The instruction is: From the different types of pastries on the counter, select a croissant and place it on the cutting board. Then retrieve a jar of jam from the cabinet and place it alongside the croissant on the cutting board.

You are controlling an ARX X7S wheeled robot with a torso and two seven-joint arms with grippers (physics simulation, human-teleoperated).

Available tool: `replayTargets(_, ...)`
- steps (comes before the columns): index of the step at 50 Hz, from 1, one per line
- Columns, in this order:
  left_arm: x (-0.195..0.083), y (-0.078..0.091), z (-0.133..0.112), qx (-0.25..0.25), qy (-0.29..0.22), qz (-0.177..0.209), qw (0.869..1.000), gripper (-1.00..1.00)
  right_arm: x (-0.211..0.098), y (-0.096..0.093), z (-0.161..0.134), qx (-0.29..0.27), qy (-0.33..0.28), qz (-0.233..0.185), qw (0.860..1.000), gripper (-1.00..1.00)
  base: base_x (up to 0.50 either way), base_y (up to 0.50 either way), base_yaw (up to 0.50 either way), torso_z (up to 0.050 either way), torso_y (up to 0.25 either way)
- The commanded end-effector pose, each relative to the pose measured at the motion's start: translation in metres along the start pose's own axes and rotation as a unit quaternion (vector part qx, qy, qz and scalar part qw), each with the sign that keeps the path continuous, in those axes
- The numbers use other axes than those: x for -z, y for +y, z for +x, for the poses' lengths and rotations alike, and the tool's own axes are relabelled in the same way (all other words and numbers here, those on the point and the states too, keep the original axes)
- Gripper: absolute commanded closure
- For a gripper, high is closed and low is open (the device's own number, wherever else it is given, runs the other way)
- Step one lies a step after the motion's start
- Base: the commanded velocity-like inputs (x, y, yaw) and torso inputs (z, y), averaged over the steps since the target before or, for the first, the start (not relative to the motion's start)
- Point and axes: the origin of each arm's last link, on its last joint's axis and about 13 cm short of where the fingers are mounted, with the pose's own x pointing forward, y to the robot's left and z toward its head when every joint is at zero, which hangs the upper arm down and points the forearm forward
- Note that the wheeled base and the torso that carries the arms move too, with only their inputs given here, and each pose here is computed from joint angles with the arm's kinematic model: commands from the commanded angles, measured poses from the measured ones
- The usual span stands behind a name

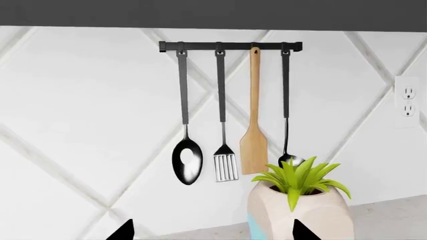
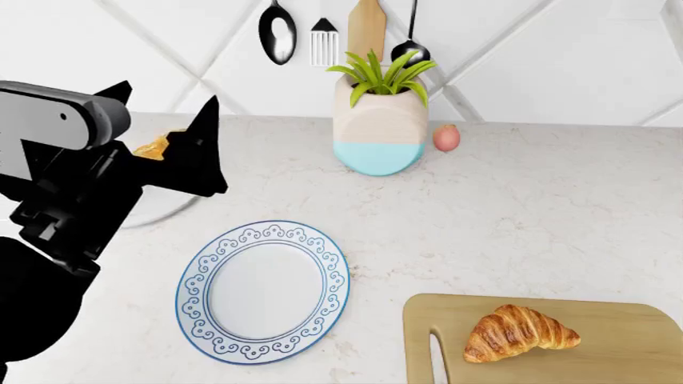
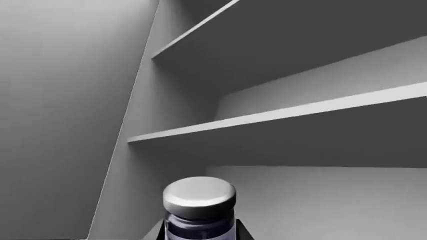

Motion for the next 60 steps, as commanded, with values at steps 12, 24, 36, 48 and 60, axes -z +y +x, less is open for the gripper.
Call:
replayTargets(12,0.003,0.002,0.001,-0.002,0.001,0.001,1.0,-1.0,0.023,0.02,-0.023,-0.059,-0.003,0.075,0.995,1.0,0.0,0.0,0.0,0.0,0.0)
replayTargets(24,0.003,0.002,0.002,-0.003,0.001,0.0,1.0,-1.0,0.041,0.027,-0.032,-0.09,0.052,0.087,0.991,1.0,0.0,0.0,0.0,0.0,0.001)
replayTargets(36,0.005,0.002,0.001,-0.004,0.001,-0.001,1.0,-1.0,0.057,0.03,-0.04,-0.111,0.086,0.096,0.985,1.0,0.0,0.0,0.0,0.0,0.0)
replayTargets(48,0.006,0.001,0.002,-0.003,0.002,-0.007,1.0,-1.0,0.081,0.037,-0.046,-0.132,0.137,0.098,0.977,1.0,0.0,0.0,0.0,0.0,0.001)
replayTargets(60,0.005,0.0,0.001,-0.004,0.002,-0.007,1.0,-1.0,0.104,0.033,-0.059,-0.114,0.175,0.1,0.973,1.0,0.0,0.0,0.0,0.0,0.0)
